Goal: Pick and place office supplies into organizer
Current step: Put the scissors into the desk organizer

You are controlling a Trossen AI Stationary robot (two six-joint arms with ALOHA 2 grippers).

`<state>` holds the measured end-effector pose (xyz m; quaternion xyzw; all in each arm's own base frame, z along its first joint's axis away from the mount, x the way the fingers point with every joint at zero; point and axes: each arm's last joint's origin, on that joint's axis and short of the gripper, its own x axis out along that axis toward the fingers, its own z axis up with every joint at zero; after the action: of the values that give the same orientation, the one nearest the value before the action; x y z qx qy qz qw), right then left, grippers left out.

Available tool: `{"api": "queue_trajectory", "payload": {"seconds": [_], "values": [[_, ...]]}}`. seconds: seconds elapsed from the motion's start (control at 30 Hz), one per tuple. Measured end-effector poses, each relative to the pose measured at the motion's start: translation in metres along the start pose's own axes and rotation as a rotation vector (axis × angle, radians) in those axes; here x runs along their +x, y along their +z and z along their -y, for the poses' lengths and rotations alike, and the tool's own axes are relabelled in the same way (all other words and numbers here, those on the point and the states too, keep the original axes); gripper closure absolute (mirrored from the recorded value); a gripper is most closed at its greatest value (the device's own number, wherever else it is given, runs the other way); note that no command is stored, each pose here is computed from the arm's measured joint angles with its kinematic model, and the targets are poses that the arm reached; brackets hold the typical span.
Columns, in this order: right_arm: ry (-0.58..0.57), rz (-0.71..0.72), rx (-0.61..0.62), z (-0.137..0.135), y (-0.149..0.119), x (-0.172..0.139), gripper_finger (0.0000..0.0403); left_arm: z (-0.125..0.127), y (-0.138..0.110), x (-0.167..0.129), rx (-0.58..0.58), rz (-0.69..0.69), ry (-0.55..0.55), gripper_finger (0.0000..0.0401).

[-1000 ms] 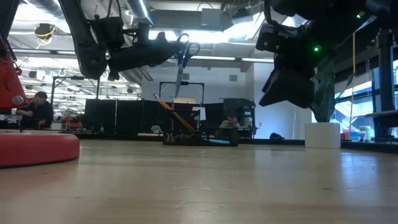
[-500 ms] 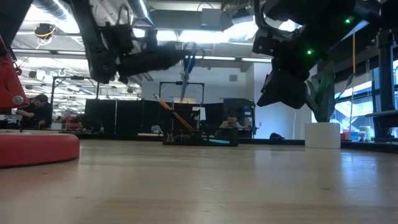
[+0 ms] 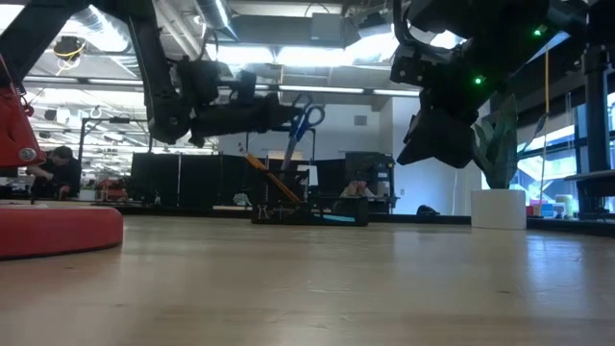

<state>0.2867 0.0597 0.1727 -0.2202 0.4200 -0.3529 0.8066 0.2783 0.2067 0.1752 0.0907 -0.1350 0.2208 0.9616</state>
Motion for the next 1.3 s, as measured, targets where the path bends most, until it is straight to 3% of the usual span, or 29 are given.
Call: {"api": "queue_trajectory", "payload": {"seconds": [0.53, 0.93, 1.3], "values": [[0.000, 0.000, -0.003, 0.000, 0.000, 0.000, 0.0166, -0.004, -0.020, -0.003, -0.030, -0.216, 0.013, 0.0375], [0.000, 0.000, -0.003, 0.000, 0.000, 0.000, 0.0166, -0.006, -0.025, -0.004, -0.065, -0.271, 0.019, 0.0374], [0.000, 0.000, -0.003, 0.000, 0.000, 0.000, 0.0166, -0.005, -0.025, -0.005, -0.070, -0.285, 0.018, 0.0343]]}}
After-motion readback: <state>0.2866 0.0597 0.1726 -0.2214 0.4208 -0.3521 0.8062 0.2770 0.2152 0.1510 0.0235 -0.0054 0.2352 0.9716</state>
